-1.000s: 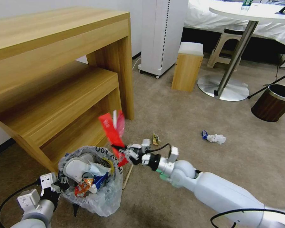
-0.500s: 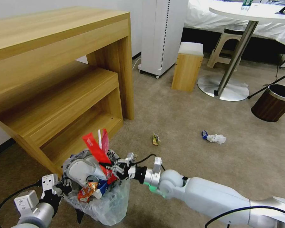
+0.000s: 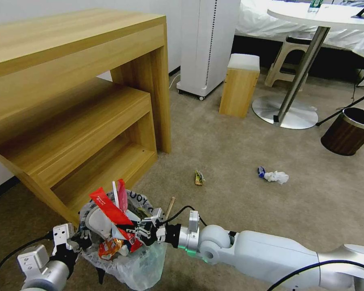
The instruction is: Pick up the trash bin and place the garbage on the floor into it.
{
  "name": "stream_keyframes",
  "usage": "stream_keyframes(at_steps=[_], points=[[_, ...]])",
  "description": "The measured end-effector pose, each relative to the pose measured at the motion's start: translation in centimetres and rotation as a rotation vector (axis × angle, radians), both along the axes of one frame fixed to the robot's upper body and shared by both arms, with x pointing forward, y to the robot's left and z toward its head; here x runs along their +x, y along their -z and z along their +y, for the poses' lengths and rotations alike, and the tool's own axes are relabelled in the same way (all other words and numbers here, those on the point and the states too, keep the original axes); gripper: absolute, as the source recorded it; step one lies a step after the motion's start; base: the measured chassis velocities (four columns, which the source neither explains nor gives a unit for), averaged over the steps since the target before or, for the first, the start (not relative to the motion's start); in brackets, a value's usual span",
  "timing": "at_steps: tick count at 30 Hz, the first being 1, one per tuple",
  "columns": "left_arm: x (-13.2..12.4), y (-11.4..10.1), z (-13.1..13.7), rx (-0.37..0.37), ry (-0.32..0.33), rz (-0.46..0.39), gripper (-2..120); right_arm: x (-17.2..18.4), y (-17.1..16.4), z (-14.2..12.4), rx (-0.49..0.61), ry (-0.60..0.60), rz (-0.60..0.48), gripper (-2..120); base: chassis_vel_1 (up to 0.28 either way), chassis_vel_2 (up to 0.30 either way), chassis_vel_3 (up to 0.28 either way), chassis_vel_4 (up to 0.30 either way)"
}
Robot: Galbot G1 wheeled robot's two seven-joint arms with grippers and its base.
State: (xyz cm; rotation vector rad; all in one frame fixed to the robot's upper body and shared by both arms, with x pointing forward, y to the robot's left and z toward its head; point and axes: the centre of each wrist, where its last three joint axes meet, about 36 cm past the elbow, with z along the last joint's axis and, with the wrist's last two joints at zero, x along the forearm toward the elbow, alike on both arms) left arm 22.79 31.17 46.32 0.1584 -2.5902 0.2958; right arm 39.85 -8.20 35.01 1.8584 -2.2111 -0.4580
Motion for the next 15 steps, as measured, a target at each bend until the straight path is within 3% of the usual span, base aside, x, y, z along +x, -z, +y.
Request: stream_keyframes(at_steps=[4, 15], points=[[0.03, 0.04, 0.01, -0.001, -0.002, -0.001, 0, 0.03, -0.13, -0.06, -0.004, 0.002, -0.006, 11, 0.0, 0.0, 0.0, 0.0], [0.35, 0.59, 0.16, -0.004, -0.007, 0.002, 0, -0.21, 0.42, -0.28, -0.022, 0.007, -0.009, 54, 0.0, 0.0, 0.0, 0.0]])
